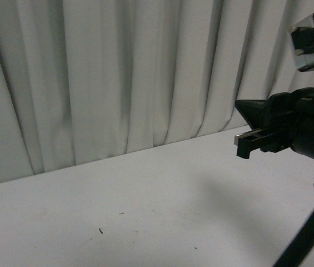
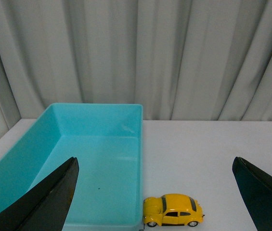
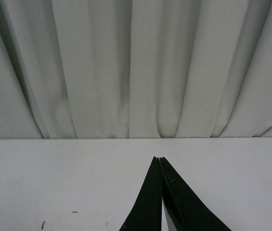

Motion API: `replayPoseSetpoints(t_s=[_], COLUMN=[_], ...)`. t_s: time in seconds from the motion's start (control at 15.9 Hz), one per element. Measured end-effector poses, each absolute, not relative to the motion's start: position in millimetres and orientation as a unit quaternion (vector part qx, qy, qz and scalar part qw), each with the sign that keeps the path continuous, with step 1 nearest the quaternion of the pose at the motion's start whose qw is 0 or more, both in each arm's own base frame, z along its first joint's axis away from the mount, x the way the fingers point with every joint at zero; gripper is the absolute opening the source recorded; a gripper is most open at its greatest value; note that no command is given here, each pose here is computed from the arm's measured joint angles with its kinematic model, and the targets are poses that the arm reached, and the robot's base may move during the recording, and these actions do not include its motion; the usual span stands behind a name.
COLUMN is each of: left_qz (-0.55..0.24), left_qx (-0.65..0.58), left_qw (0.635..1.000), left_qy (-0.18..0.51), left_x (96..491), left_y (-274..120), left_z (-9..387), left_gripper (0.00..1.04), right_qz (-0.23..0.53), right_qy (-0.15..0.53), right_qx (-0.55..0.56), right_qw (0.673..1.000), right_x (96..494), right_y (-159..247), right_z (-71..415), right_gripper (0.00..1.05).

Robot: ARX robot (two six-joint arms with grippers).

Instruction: Wind up and store yellow beetle toy

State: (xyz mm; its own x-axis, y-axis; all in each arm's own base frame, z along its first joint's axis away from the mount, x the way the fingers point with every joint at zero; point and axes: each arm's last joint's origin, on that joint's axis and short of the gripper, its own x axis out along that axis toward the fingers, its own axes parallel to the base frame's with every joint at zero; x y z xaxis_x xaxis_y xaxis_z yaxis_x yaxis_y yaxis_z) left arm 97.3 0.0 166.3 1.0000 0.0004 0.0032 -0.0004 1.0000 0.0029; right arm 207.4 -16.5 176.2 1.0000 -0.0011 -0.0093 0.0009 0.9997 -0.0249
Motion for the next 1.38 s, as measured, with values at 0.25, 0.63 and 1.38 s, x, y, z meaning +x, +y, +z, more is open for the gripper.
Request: replayPoseSetpoints(t_s=[0.25,0.63,1.38], left_qz=[0.000,0.000,0.000], left_qx=[0.001,0.001,0.001], left_qw=[1.000,1.000,1.000], left_qy=[-0.002,-0.002,-0.002], left_x=[97.3,97.3,97.3], left_y=[0.0,0.0,0.0], left_z=[166.4,166.3,166.3], left_gripper=[0.98,0.98,0.98], right_qz=[-0.003,0.000,0.000], right_qy=[-0.012,0.006,-0.005], right_qx=[-0.009,-0.008,-0.007], right_qw=[1.000,1.000,1.000], right_x=[185.9,154.0,118.2], right_y=[-7.6,0.0,0.0], right_z=[171.2,163.5,170.0], right_gripper=[0.02,0.02,0.02])
